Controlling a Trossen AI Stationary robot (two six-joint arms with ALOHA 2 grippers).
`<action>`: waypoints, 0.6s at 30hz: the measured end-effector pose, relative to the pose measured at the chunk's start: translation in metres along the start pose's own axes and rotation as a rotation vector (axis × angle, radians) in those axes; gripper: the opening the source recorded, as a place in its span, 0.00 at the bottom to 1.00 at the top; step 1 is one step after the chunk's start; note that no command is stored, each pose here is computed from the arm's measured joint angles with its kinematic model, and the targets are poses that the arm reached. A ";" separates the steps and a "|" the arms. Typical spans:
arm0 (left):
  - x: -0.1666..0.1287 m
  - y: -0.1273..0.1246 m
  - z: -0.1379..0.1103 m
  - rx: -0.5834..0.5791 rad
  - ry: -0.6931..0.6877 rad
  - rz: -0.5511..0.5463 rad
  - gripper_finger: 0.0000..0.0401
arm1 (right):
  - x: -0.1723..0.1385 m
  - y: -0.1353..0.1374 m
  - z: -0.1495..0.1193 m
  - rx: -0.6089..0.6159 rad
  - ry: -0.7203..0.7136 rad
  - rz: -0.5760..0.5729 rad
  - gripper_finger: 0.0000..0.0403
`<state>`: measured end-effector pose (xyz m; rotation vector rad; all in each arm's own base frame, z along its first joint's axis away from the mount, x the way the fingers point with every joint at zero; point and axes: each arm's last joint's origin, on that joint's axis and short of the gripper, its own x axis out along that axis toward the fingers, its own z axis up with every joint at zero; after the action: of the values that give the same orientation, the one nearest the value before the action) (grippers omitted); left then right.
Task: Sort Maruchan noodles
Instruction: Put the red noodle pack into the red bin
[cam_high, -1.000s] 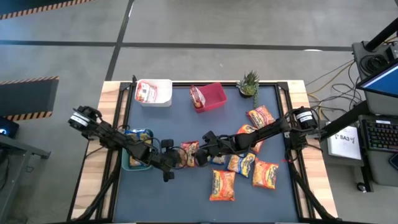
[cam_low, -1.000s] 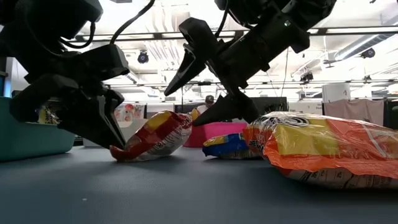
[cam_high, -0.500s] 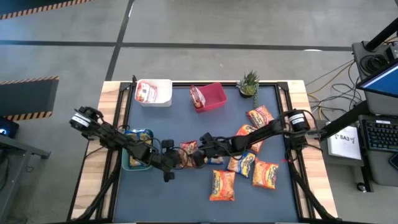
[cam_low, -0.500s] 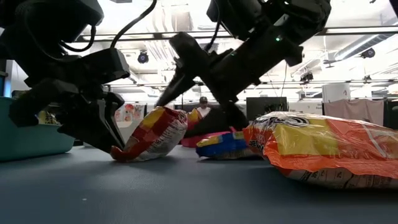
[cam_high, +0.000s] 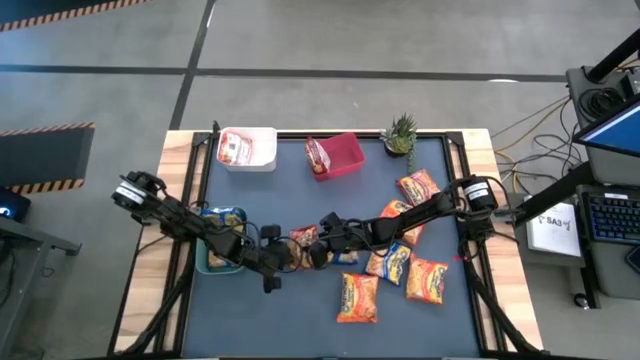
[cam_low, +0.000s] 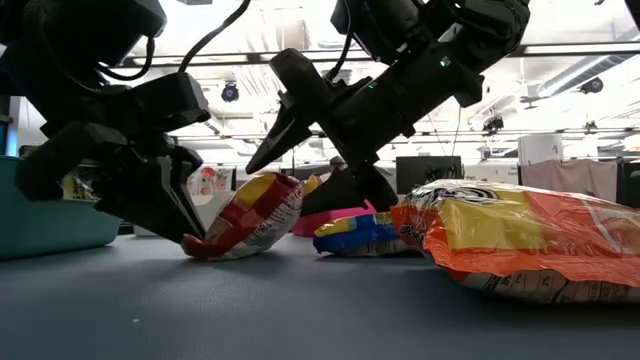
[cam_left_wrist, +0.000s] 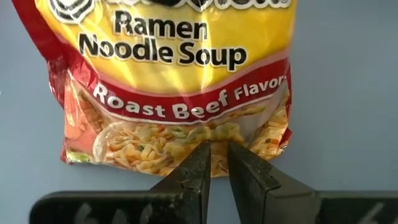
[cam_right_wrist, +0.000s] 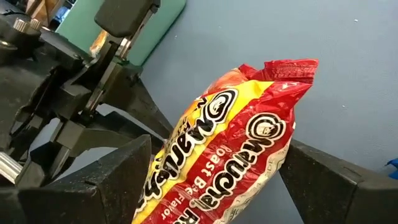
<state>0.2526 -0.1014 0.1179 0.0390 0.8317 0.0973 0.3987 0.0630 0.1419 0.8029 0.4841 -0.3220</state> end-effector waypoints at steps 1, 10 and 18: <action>0.000 0.000 0.001 0.004 -0.007 -0.003 0.09 | 0.000 0.000 0.000 -0.001 0.002 -0.003 0.80; 0.000 -0.001 0.002 0.007 -0.021 -0.007 0.09 | 0.012 -0.008 -0.008 0.005 -0.001 -0.025 0.80; 0.000 -0.001 0.002 0.023 -0.021 -0.007 0.09 | 0.010 -0.006 -0.007 -0.026 0.002 -0.007 0.70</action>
<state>0.2544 -0.1022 0.1195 0.0584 0.8117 0.0803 0.4023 0.0636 0.1290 0.7764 0.4918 -0.3208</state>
